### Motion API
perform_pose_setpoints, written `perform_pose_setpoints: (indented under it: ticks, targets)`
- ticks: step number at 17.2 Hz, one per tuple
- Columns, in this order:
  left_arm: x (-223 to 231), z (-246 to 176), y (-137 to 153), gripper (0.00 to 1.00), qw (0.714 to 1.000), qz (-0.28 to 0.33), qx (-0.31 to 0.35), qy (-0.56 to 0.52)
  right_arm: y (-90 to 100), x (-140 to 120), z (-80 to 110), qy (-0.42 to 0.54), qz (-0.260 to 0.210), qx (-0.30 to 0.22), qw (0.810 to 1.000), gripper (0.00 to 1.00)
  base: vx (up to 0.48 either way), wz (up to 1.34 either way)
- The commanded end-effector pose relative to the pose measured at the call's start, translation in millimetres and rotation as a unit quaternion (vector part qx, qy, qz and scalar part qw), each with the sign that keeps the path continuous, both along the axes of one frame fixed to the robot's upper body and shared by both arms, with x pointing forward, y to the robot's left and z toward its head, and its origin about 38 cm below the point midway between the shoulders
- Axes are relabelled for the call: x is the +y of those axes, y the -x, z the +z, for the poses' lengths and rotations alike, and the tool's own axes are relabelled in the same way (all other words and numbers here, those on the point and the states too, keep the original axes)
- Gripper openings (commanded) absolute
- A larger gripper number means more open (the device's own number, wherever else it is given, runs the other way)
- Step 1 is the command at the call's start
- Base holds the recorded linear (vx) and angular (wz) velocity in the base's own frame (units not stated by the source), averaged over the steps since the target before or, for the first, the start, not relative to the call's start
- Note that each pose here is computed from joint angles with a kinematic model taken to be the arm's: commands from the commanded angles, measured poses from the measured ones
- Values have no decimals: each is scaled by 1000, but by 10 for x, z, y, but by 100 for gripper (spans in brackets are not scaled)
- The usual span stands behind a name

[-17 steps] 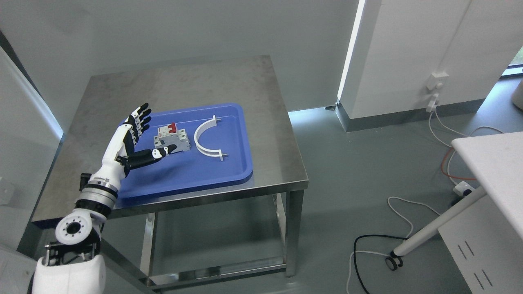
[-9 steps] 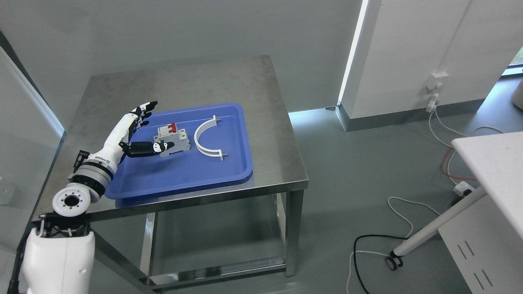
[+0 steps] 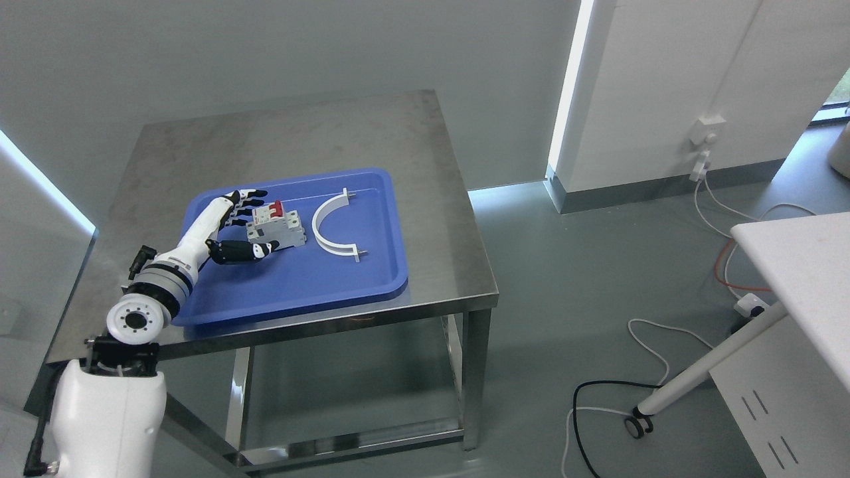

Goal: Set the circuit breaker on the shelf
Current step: 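Close the left hand fingers around the circuit breaker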

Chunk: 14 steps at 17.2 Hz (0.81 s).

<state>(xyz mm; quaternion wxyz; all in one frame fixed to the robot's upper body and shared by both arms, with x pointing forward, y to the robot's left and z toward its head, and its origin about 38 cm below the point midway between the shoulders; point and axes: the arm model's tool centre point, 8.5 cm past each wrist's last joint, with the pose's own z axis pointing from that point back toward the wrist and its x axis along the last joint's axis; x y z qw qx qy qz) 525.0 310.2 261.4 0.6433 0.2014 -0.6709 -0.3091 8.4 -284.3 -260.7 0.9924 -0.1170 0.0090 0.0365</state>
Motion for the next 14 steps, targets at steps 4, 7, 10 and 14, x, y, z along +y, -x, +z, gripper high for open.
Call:
perform_pose_setpoints:
  ticks: [4, 7, 10, 14]
  targets:
    - [56, -97, -35, 24, 1000, -8, -15, -11, -98, -88, 13, 4, 16, -44, 999, 100, 0, 0]
    - [112, -4, 1, 9, 998, -18, -58, 9, -98, -88, 13, 4, 16, -44, 999, 100, 0, 0]
    - [31, 247, 3, 10, 983, -7, -131, 124, -98, -88, 13, 4, 16, -44, 999, 100, 0, 0]
    - [411, 542, 249, 11, 922, 32, -314, 223, -98, -90, 13, 4, 16, -45, 999, 100, -10, -7]
